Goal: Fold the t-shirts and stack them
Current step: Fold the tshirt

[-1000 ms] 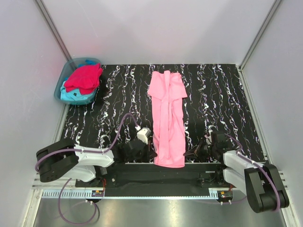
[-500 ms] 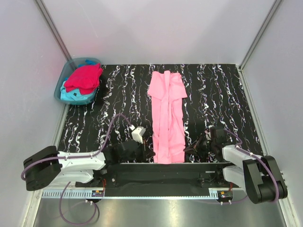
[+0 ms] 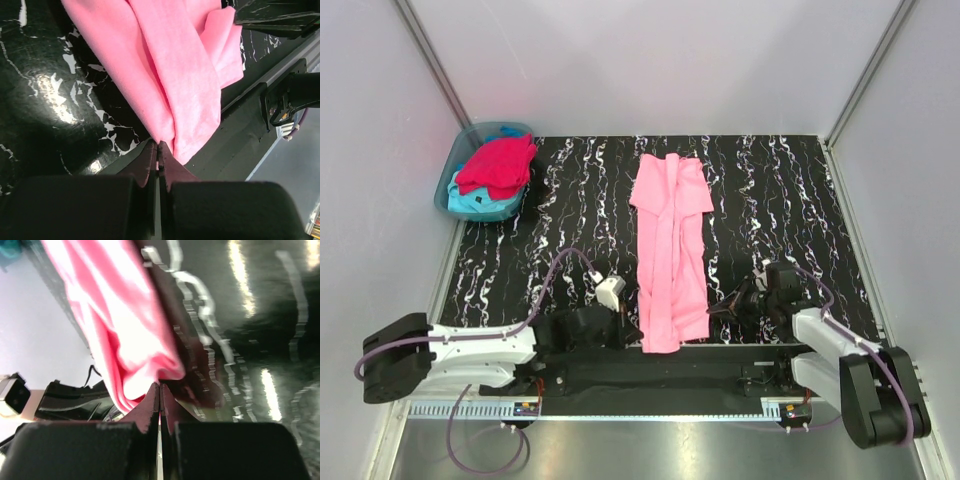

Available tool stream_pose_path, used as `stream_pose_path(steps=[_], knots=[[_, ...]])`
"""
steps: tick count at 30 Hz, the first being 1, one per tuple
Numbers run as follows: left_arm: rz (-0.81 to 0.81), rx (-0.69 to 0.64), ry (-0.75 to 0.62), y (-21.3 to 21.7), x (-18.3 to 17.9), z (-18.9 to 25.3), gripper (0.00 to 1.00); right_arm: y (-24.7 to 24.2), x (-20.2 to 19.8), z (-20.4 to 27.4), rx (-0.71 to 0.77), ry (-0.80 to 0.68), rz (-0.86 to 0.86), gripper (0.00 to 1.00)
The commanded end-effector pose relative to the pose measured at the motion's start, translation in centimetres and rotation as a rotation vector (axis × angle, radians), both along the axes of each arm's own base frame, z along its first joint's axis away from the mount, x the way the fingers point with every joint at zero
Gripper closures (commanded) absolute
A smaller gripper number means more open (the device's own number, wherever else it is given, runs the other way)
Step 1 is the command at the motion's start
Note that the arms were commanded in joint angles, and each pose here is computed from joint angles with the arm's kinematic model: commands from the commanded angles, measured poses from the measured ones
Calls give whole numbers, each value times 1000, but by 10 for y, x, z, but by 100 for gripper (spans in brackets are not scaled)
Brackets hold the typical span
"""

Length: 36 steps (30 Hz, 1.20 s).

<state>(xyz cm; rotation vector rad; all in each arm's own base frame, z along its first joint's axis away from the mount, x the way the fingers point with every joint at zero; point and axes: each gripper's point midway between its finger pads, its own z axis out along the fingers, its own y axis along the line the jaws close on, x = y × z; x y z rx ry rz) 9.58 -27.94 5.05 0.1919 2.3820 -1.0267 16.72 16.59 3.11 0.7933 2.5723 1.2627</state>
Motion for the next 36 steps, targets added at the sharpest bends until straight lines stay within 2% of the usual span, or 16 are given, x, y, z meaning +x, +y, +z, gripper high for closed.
stream_pose_path(steps=[1, 7, 14, 20, 27, 30, 33, 36], knots=[[39, 3, -47, 1, 9, 19, 100, 4, 17, 29, 14, -105, 16, 100], [90, 66, -167, 3, 35, 49, 100, 6, 28, 49, 23, -176, 19, 100], [84, 89, -208, -5, 48, 60, 100, 6, 38, 56, 13, -192, 12, 100], [127, 125, -230, 2, 71, 59, 100, 5, 63, 69, -12, -248, -6, 100], [210, 173, -276, 21, 130, 65, 100, 8, 110, 93, -18, -348, -51, 100], [225, 183, -320, 18, 160, 83, 100, 10, 128, 98, -17, -364, -60, 100], [220, 227, -326, 16, 183, 80, 100, 12, 144, 100, -10, -374, -75, 100], [216, 207, -333, 6, 202, 84, 100, 13, 154, 93, -16, -367, -83, 100]])
